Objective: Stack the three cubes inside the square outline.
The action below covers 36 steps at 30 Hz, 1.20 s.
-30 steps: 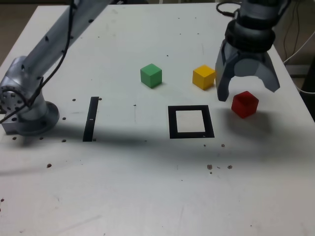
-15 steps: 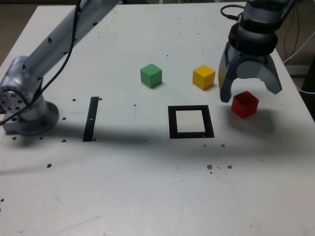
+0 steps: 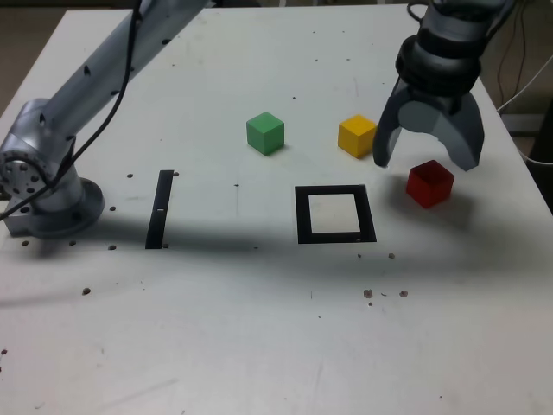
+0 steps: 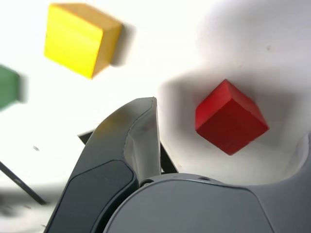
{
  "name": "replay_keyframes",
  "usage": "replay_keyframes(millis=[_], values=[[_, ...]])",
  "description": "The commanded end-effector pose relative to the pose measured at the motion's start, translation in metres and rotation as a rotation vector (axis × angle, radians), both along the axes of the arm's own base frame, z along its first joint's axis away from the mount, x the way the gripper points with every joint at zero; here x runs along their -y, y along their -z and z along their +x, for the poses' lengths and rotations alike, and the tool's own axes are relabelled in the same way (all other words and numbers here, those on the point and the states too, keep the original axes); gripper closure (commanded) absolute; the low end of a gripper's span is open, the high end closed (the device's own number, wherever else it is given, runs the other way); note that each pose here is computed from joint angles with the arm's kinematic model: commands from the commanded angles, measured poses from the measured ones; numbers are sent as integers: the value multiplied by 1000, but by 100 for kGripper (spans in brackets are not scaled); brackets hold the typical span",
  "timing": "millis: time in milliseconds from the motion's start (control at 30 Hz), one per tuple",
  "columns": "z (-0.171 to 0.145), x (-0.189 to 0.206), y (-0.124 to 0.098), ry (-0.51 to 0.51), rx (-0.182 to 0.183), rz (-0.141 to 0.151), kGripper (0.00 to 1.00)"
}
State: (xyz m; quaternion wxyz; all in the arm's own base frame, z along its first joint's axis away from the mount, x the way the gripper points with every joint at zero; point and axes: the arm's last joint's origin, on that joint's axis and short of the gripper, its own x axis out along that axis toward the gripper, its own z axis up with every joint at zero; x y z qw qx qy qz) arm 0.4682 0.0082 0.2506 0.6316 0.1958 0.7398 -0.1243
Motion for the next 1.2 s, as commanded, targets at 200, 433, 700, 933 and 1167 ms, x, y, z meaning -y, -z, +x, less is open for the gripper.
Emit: replay_keyframes(millis=[200, 433, 700, 933, 1167], values=[[-1, 1, -11, 184, 18, 1, 0], [0, 3, -10, 267, 9, 12, 1], [2, 8, -4, 325, 1, 30, 1], [3, 19, 2, 374, -9, 53, 1], [6, 21, 6, 387, -2, 54, 1]])
